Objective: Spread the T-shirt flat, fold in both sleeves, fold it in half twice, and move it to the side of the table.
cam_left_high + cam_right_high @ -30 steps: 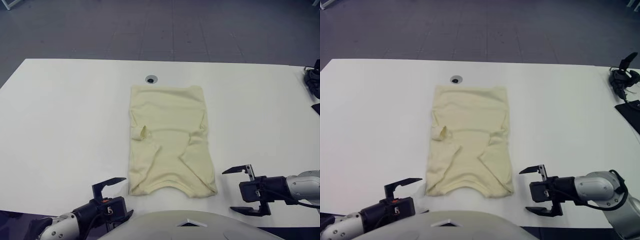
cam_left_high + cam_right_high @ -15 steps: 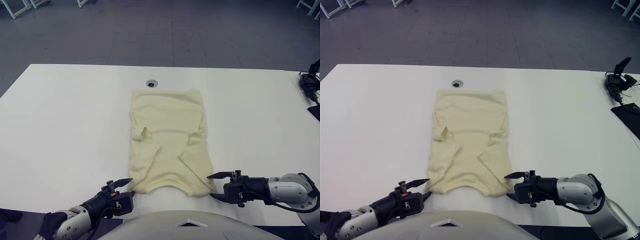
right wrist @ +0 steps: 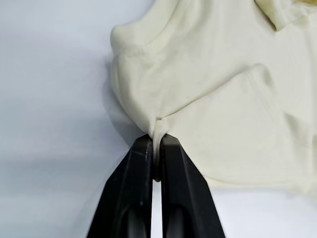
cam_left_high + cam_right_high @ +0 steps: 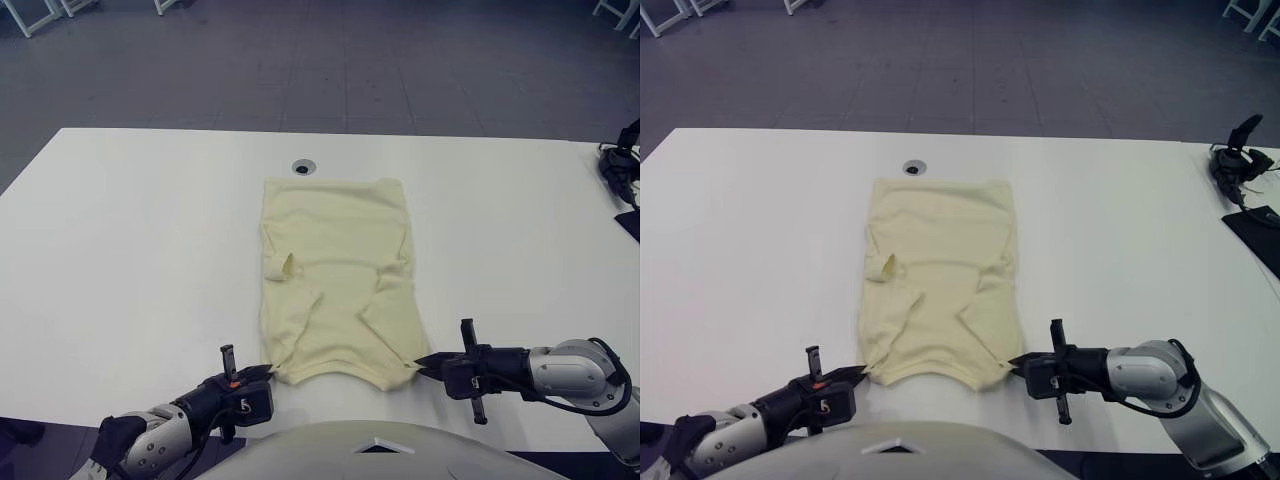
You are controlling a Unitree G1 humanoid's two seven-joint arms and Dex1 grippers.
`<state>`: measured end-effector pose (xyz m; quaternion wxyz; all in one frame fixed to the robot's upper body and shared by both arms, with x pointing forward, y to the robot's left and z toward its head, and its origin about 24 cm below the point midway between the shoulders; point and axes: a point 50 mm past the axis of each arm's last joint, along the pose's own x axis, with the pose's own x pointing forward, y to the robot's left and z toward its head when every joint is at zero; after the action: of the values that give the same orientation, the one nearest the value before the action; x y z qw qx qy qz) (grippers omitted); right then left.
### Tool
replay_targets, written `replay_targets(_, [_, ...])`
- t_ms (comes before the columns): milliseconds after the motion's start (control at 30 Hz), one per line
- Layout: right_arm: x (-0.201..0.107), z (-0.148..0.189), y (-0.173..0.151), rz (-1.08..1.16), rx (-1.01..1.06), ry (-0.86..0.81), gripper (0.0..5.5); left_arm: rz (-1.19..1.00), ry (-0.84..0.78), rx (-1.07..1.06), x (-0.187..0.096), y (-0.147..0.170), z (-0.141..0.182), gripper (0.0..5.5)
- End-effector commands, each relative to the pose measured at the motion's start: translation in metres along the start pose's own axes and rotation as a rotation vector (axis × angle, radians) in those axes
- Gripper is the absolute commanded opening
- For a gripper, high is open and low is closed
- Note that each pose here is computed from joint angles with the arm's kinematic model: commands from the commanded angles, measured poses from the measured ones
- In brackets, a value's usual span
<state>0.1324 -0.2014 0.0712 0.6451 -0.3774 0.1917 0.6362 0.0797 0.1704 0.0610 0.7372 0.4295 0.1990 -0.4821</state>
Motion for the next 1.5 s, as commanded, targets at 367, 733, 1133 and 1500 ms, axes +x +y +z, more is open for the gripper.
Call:
replay_targets(367, [-0.032, 0.017, 0.010, 0.409, 0.406, 0.029, 0.02, -0.417, -0.115, -0.231, -0.029, -0.012, 0.027, 0.00])
replay_targets(733, [-0.079, 0.019, -0.114, 0.018, 0.392, -0.077, 0.02, -0.083, -0.396, -0.120, -0.020, 0.145, 0.047, 0.00])
replay_targets(1133, [-0.064, 0.016, -0.220, -0.175, 0.328, -0.100, 0.02, 0.036, -0.402, -0.128, 0.026, 0.257, 0.037, 0.00])
replay_targets(1500, [-0.042, -0.025, -0.244, -0.268, 0.433, 0.024, 0.02, 0.092, -0.356, -0.258, 0.080, 0.281, 0.014, 0.00])
